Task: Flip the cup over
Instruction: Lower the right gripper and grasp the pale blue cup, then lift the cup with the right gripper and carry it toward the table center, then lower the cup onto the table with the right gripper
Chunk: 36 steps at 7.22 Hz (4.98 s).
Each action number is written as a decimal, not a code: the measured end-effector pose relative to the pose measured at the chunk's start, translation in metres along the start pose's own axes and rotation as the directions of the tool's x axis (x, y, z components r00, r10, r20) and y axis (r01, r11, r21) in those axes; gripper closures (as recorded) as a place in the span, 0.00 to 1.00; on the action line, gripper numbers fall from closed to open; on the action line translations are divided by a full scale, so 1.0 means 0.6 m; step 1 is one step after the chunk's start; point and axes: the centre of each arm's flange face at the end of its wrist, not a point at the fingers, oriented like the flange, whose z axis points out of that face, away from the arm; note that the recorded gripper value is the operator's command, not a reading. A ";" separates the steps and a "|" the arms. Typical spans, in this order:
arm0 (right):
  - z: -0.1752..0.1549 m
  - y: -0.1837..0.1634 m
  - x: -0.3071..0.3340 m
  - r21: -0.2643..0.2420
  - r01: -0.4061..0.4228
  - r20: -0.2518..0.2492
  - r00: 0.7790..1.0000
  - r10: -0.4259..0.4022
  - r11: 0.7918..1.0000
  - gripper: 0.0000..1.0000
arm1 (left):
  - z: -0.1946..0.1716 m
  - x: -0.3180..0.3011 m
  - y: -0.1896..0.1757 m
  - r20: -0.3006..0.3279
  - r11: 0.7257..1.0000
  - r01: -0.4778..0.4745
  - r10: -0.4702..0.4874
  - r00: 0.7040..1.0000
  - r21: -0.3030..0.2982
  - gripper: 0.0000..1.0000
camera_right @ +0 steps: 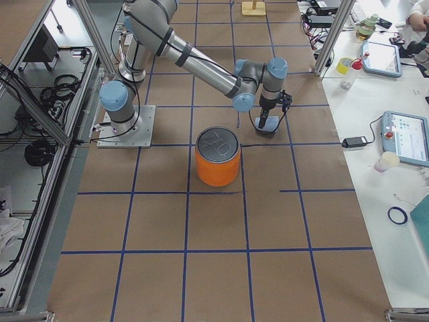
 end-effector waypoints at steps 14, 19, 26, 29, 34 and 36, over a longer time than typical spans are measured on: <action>-0.136 0.042 -0.164 0.264 0.378 0.068 0.910 -0.408 0.887 0.54 | -0.001 0.000 0.000 0.000 1.000 0.000 0.000 1.000 0.001 0.00; -0.176 0.173 -0.394 0.378 0.749 -0.097 0.617 -0.781 0.545 0.56 | 0.000 0.000 -0.001 0.000 1.000 0.000 0.000 1.000 0.000 0.00; -0.090 0.363 -0.641 0.336 0.923 -0.357 -0.057 -0.932 -0.185 0.53 | 0.000 0.000 -0.001 0.000 1.000 0.000 0.000 1.000 0.000 0.00; -0.052 0.373 -0.655 0.279 0.928 -0.371 -0.133 -0.919 -0.247 0.32 | 0.000 0.000 -0.001 0.000 1.000 0.000 0.000 1.000 0.000 0.00; -0.021 0.385 -0.668 0.268 0.934 -0.347 -0.137 -0.928 -0.238 0.00 | 0.001 0.000 -0.001 0.000 1.000 0.000 0.000 1.000 -0.001 0.00; -0.003 0.392 -0.675 0.266 0.940 -0.331 -0.117 -0.936 -0.212 0.00 | 0.001 0.000 -0.001 0.000 1.000 0.000 0.000 1.000 -0.001 0.00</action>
